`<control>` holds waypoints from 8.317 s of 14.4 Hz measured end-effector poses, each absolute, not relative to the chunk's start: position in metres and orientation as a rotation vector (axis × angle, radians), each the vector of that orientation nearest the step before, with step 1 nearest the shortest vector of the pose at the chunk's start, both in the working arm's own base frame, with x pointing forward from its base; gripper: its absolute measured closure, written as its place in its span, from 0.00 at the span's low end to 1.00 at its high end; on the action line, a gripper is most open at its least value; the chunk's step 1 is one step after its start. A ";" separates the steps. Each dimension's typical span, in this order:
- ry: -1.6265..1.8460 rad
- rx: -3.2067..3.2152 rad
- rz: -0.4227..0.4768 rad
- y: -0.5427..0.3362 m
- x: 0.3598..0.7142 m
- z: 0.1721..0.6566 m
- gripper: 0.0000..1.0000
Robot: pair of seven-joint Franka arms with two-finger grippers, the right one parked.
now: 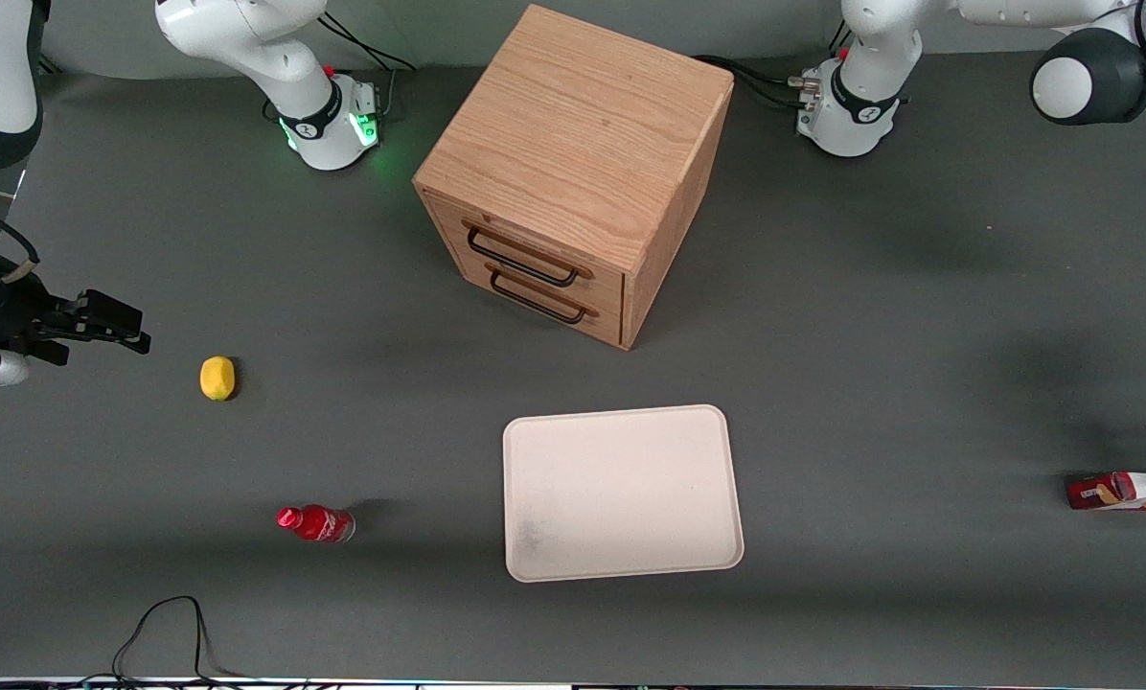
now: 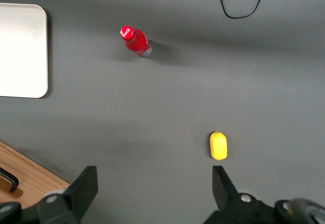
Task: Place red cookie box on tray
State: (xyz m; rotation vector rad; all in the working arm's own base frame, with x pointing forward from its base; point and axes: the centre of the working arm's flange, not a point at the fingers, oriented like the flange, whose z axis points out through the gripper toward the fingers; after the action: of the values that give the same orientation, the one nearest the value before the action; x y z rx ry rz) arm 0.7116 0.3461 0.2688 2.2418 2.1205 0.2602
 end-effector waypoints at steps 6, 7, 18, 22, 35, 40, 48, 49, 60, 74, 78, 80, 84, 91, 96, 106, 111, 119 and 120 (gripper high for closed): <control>2.101 2.231 0.313 0.342 0.712 0.245 0.00; 2.096 2.226 0.333 0.342 0.712 0.242 0.00; 2.115 2.255 0.206 0.335 0.706 0.240 0.81; 2.115 2.255 0.206 0.335 0.706 0.241 0.93; 2.112 2.291 0.168 0.331 0.682 0.453 0.95; 2.117 2.357 0.246 0.320 0.645 0.554 0.95; 1.733 2.674 0.212 0.197 0.682 0.552 0.95; 1.634 2.734 0.206 0.168 0.687 0.553 0.95; 0.686 3.085 0.129 -0.146 0.676 0.543 0.95; 0.052 3.151 0.147 -0.335 0.632 0.487 0.95; -0.012 3.136 0.178 -0.322 0.663 0.414 0.95; -0.016 3.120 0.200 -0.319 0.673 0.370 0.95; -0.020 3.113 0.192 -0.320 0.681 0.309 0.95; -0.026 3.106 0.187 -0.320 0.683 0.256 0.95; -0.024 3.102 0.194 -0.318 0.685 0.248 0.82; 0.012 3.164 0.090 -0.306 0.668 0.377 0.00; 0.042 3.169 0.085 -0.283 0.614 0.538 0.00; 0.254 3.157 0.162 -0.164 0.572 0.664 0.00; 0.285 3.149 0.167 -0.141 0.572 0.670 0.00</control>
State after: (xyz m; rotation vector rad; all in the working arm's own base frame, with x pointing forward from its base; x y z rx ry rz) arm 0.5722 -0.1409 0.6701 3.1491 0.2848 0.1672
